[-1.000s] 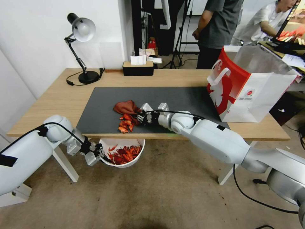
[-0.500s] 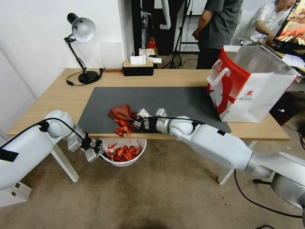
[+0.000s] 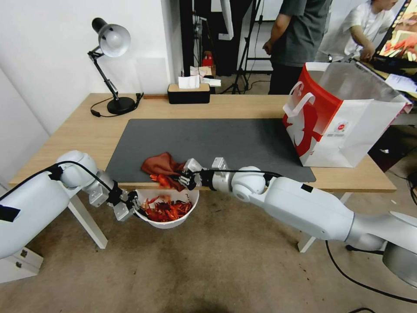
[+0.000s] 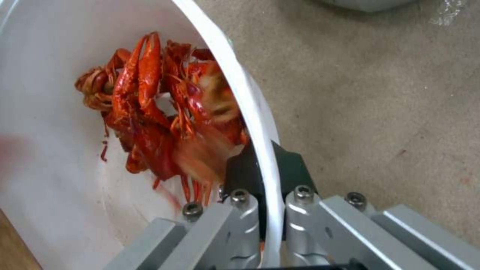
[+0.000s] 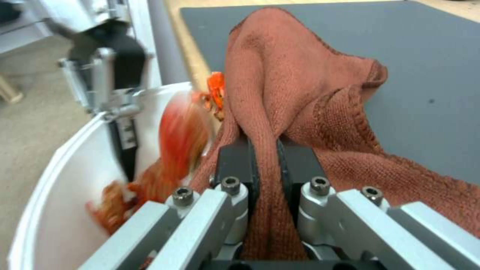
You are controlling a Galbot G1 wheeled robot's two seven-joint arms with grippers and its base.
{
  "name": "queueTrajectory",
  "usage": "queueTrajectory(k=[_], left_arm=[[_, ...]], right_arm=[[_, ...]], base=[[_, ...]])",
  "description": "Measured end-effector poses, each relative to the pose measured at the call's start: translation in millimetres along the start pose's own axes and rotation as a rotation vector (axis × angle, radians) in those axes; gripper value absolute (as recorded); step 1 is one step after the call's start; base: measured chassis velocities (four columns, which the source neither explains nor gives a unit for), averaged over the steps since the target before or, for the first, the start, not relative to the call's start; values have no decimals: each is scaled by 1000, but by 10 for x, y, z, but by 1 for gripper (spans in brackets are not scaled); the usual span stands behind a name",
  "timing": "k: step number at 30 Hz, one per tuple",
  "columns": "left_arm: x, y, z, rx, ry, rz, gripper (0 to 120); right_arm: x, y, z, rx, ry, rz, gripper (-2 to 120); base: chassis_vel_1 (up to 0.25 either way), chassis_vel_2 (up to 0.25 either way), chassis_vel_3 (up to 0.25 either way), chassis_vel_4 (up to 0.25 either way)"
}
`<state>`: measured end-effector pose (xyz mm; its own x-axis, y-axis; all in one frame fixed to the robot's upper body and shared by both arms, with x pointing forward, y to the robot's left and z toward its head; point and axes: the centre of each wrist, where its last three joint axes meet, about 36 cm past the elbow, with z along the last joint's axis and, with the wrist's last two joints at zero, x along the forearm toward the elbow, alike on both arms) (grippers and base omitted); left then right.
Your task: Sweep shrimp from table into container with towel, then put container into takeout bag.
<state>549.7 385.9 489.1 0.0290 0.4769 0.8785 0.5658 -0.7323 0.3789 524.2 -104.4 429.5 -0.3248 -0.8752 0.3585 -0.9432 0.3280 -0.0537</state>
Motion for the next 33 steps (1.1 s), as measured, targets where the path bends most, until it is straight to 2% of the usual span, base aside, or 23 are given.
queueTrajectory(k=[11, 21, 24, 26, 27, 28, 30, 31, 33], left_arm=[[-5, -66, 8, 15, -2, -8, 0], [-26, -135, -29, 23, -7, -7, 0], [-30, -173, -40, 29, -8, -7, 0], [-42, -209, -53, 33, -11, -6, 0], [-59, -239, -66, 36, -13, -4, 0], [-59, -239, -66, 36, -13, -4, 0], [-106, -284, -91, 41, -21, 1, 0], [-106, -284, -91, 41, -21, 1, 0], [-141, -310, -117, 41, -25, 4, 0]], right_arm=[[171, 327, -2, 8, 18, -95, 5], [429, 348, -114, -13, -29, -73, 5], [580, 238, -312, -40, -111, -5, 5], [700, 107, -461, -60, -170, 83, 5], [780, 12, -540, -72, -195, 188, 5], [780, 12, -540, -72, -195, 188, 5], [850, -91, -580, -97, -188, 366, 5], [850, -91, -580, -97, -188, 366, 5], [909, -169, -552, -124, -137, 571, 5]], base=[[0, 0, 0, 0], [0, 0, 0, 0], [0, 0, 0, 0], [0, 0, 0, 0], [0, 0, 0, 0], [0, 0, 0, 0], [0, 0, 0, 0], [0, 0, 0, 0], [0, 0, 0, 0]])
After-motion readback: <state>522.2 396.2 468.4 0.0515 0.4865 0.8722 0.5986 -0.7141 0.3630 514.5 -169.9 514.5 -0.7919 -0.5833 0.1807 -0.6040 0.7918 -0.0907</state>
